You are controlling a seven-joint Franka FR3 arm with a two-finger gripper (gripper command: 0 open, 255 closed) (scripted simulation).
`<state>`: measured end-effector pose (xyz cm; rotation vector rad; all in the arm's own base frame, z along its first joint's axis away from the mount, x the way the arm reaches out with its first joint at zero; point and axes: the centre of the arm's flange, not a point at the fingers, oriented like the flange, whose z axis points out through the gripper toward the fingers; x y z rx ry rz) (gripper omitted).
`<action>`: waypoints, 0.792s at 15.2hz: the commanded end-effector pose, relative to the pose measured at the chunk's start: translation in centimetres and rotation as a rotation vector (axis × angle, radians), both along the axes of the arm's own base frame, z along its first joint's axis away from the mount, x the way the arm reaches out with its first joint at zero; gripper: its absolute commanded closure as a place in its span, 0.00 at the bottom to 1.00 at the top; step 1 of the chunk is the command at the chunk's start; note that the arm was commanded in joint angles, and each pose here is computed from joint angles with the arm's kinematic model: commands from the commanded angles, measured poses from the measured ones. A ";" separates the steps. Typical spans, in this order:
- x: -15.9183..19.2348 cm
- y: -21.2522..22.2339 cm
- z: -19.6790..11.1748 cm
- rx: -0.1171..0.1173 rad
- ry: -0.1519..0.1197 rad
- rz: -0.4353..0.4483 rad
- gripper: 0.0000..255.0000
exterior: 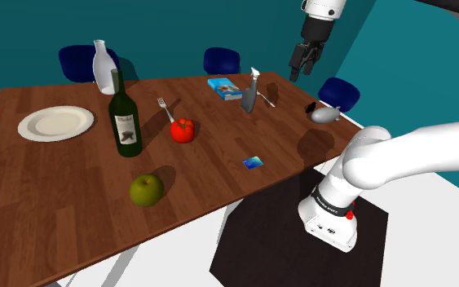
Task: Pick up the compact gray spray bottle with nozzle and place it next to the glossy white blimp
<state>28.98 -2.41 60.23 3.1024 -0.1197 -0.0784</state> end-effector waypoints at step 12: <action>9.7 -9.3 -4.7 0.004 -0.029 -0.064 0.00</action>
